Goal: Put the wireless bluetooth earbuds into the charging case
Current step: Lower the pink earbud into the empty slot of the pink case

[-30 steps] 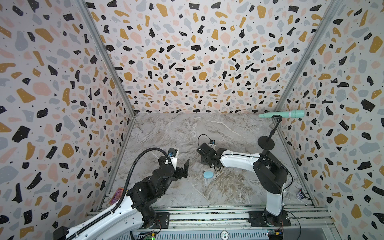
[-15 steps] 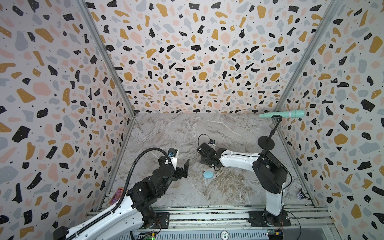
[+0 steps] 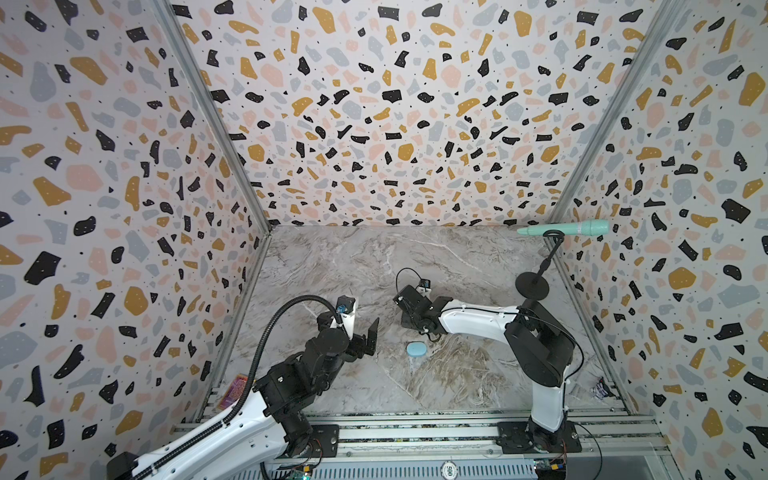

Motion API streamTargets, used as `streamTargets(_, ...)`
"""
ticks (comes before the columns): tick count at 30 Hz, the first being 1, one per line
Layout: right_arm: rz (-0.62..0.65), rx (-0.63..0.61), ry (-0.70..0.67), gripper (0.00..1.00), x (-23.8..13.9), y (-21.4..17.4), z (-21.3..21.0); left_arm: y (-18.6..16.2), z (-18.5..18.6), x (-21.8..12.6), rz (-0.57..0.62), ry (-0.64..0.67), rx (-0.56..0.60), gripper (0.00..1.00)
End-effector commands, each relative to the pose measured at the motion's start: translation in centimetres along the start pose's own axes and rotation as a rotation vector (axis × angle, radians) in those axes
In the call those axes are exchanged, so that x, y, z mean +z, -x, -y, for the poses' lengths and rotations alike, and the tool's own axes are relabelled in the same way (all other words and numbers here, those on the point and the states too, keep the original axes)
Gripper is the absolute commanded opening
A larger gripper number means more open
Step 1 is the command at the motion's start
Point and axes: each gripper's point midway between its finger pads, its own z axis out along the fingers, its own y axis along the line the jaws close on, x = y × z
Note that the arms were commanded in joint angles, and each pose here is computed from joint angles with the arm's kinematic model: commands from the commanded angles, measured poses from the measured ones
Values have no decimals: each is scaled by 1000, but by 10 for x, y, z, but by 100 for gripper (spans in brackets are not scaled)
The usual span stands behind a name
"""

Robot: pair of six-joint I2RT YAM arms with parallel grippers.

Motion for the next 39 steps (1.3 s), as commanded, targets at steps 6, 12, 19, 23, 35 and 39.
streamTargets(6,-30,3,-24,16,2,-5,4,3,3,1,24,-11,1,100)
streamTargets(12,-27,4,-21,19,0,-4,4,3,4,1,23,-15,2,100)
streamTargets(19,-29,4,-21,23,0,-4,4,3,4,1,22,-14,3,100)
streamTargets(23,-29,4,-19,23,-2,-4,3,2,4,2,19,-16,5,100)
streamTargets(35,-19,1,-9,24,-10,1,1,2,5,3,15,-19,7,100)
streamTargets(39,-5,-5,10,27,-18,4,-3,1,5,3,13,-16,8,100)
